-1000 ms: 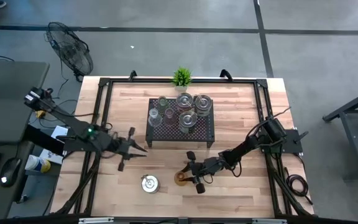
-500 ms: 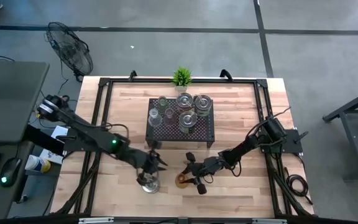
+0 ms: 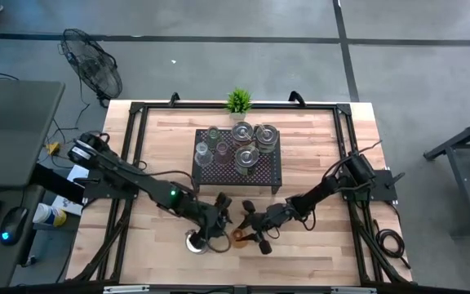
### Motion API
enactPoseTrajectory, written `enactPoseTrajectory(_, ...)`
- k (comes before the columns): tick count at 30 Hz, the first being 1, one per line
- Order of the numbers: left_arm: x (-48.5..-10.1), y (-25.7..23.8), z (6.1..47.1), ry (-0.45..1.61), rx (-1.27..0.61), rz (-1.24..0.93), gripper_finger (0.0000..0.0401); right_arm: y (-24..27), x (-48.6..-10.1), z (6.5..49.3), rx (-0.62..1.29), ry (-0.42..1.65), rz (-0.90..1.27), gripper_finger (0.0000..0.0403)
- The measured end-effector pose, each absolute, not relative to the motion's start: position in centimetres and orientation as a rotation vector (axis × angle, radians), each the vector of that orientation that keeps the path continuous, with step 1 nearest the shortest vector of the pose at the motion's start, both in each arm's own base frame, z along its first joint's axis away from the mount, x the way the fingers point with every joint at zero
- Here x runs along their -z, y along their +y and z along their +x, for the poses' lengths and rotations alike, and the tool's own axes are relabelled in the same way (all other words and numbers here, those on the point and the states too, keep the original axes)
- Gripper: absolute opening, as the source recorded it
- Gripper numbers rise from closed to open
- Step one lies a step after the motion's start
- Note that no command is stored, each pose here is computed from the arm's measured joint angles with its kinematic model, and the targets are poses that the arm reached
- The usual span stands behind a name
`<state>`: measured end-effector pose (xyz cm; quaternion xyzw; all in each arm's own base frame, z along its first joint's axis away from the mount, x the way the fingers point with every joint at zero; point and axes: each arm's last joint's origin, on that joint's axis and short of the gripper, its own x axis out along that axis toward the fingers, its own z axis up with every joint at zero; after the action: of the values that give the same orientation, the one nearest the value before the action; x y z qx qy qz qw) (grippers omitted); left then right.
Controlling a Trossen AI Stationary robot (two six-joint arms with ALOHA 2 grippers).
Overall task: Pick & Place candle stick holders
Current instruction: Put the yellow glass candle holder on the shelf
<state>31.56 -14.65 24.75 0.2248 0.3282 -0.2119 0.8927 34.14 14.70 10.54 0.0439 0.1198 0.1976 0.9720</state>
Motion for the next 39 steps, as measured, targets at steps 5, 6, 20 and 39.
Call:
enactPoseTrajectory(5, -24.8, -15.6, 32.6, 0.689, 0.475, 0.482, 0.0226, 14.1, -10.7, 34.5, -0.418, 0.238, 0.093, 0.0117)
enactPoseTrajectory(6, -24.7, -15.7, 32.7, 0.704, 0.481, 0.497, 0.0225, 14.0, -10.7, 34.6, -0.422, 0.238, 0.095, 0.0117)
enactPoseTrajectory(20, -23.2, -16.7, 34.3, 0.807, 0.508, 0.622, 0.02, 13.7, -10.8, 35.1, -0.437, 0.252, 0.097, 0.0117)
enactPoseTrajectory(39, -22.5, -17.2, 34.2, 0.819, 0.545, 0.648, 0.0199, 12.9, -11.1, 35.5, -0.441, 0.235, 0.109, 0.0117)
